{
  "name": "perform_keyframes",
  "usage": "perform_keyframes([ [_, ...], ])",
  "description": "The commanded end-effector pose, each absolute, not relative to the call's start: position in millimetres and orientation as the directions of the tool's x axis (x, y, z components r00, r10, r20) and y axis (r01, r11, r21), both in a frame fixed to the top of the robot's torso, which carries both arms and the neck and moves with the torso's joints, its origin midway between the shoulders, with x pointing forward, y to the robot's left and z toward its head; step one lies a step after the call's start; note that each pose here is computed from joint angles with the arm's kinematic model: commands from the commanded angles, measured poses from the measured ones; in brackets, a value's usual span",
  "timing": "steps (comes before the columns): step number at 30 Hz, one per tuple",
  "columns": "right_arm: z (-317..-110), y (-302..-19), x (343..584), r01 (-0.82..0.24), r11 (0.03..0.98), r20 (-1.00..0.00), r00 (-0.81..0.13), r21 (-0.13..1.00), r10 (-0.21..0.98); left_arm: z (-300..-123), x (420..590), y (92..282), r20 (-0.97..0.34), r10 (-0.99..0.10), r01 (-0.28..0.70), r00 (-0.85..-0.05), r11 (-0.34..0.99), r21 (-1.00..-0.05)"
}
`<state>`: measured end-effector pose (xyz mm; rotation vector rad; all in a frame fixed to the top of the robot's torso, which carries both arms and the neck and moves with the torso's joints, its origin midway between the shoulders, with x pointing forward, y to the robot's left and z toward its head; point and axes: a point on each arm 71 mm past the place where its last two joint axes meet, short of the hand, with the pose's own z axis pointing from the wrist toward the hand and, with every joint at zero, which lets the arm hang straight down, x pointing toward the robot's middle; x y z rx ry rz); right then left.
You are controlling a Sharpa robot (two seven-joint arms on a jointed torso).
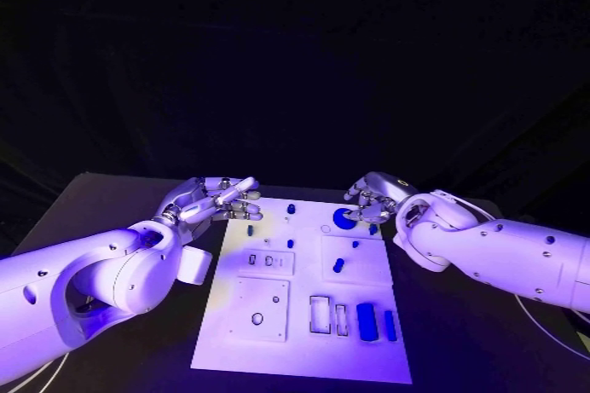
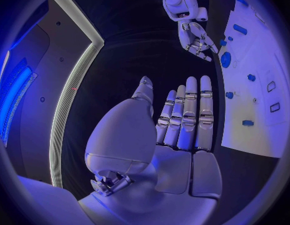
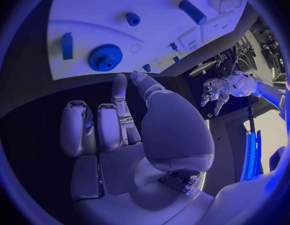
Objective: Assemble the parts on the task board
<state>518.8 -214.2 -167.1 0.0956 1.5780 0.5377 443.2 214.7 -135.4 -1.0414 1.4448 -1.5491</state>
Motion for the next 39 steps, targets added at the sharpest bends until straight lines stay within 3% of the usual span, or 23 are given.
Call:
perform_keyframes([
  [1, -175, -223, 513, -0.179, 0.875, -0.885, -0.227, 0.449, 0.407, -134.4, 442.7, 212.9, 0.081, -0.915, -0.005, -0.395, -0.086, -0.996],
  [11, -177, -231, 515, -0.159, 0.894, -0.897, -0.220, 0.420, 0.382, -135.4, 444.2, 213.7, 0.084, -0.914, -0.010, -0.397, -0.088, -0.996],
  [25, -177, -219, 525, -0.150, 0.904, -0.912, -0.163, 0.401, 0.377, -136.0, 445.5, 215.3, 0.083, -0.916, -0.011, -0.393, -0.086, -0.996],
  [39, -183, -203, 537, -0.160, 0.922, -0.929, -0.173, 0.353, 0.326, -136.3, 445.8, 214.6, 0.084, -0.915, -0.013, -0.395, -0.086, -0.996],
])
